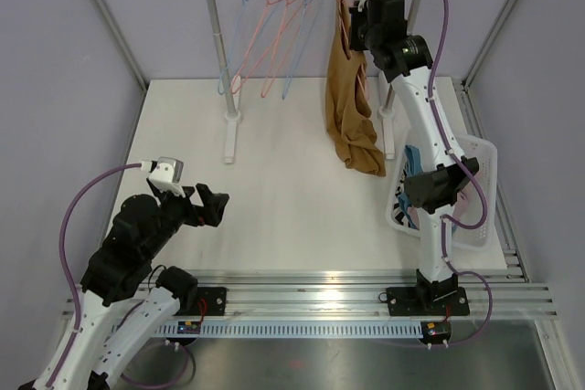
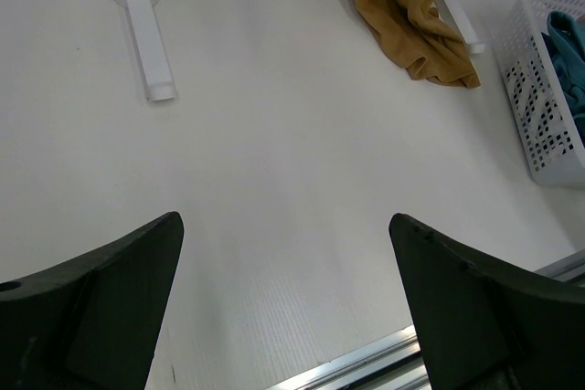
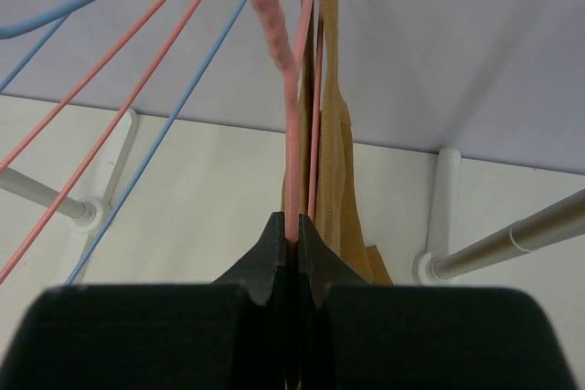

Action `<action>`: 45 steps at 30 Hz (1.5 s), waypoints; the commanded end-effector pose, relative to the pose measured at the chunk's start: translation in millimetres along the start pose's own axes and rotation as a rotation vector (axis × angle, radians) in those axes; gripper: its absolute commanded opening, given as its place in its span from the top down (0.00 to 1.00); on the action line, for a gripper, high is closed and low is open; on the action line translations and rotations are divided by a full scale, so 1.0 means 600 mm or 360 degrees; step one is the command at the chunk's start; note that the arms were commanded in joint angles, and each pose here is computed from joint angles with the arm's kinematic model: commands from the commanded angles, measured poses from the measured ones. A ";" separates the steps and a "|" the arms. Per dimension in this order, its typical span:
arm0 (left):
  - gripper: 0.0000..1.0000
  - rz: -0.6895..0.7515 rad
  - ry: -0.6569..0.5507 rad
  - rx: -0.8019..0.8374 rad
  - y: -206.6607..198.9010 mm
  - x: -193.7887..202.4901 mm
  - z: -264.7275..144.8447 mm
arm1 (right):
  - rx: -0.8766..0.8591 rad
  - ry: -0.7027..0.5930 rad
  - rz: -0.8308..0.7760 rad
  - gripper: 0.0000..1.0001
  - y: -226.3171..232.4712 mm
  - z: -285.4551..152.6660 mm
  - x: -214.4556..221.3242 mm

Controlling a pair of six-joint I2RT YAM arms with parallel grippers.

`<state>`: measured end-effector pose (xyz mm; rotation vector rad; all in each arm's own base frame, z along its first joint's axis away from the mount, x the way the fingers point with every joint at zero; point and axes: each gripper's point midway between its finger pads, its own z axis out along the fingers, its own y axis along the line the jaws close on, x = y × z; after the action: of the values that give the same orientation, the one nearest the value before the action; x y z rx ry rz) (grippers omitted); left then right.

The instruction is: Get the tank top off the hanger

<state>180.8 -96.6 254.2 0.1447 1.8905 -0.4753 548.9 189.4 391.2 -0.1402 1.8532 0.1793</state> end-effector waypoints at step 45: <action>0.01 0.0251 -0.0373 0.0386 -0.272 -0.336 0.153 | -0.1116 0.0127 0.0553 1.00 0.129 -0.583 0.061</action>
<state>277.9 -255.0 432.7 0.3967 1.6751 -0.6306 218.0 182.3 430.0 -0.2251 1.9306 0.9154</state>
